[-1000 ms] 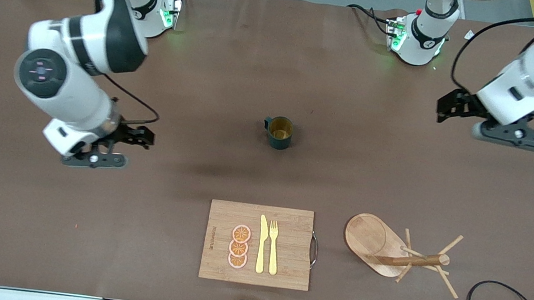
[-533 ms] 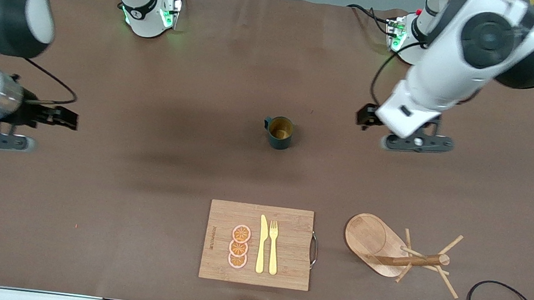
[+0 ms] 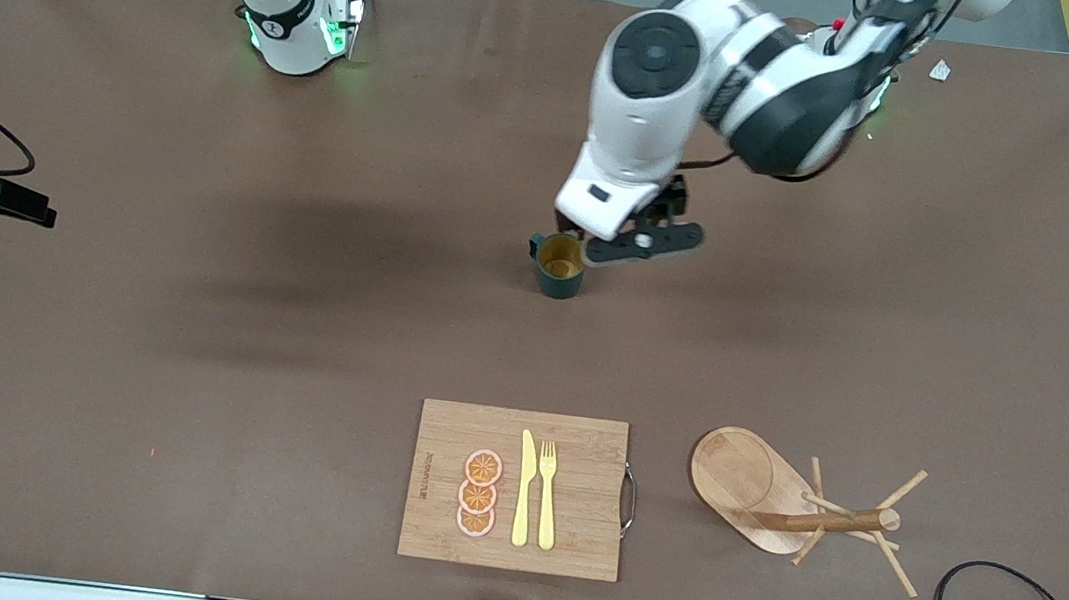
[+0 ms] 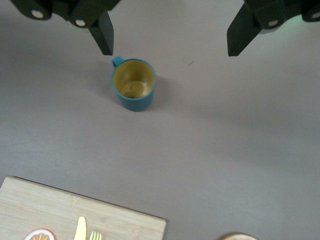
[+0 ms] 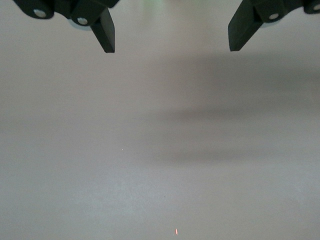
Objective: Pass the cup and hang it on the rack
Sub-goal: 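Retract the right gripper while the left gripper reaches toward the mug, then lower the left gripper onto the mug rim and grasp it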
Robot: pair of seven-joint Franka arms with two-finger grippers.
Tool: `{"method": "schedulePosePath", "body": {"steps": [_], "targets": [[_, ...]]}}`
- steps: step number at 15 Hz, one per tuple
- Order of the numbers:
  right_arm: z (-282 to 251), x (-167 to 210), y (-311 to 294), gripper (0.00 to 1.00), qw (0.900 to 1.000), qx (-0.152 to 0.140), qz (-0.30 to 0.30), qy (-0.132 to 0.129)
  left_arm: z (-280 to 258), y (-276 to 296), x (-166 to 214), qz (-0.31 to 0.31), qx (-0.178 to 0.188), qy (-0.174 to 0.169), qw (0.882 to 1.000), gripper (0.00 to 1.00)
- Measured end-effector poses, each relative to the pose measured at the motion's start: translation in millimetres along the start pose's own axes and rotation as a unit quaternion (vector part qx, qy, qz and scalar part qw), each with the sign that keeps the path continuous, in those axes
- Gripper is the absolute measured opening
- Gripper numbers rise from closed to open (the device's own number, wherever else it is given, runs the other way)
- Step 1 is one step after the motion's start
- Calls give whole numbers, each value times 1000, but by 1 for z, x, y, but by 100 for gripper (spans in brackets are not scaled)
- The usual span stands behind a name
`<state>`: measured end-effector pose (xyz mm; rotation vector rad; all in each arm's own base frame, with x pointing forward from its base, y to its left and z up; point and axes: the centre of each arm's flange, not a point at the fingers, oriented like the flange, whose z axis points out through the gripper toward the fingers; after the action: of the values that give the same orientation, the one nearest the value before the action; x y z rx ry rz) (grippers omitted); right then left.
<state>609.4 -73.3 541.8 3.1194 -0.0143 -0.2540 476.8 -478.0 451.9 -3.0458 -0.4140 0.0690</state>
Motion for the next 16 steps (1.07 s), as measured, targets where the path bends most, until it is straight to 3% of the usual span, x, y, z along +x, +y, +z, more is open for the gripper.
{"method": "schedulePosePath", "body": {"steps": [6,9,14,16], "targets": [[-17,2,-16,100,1000,2,-13,20,84,77,-97,-63,37,80,994,100],[-15,4,-31,100,1000,10,-22,18,121,99,-130,-99,49,120,987,100],[-15,3,-25,100,1000,17,-16,18,170,118,-173,-164,46,209,963,100],[-20,-3,-29,100,999,17,-15,26,187,121,-185,-191,43,226,954,100]]}}
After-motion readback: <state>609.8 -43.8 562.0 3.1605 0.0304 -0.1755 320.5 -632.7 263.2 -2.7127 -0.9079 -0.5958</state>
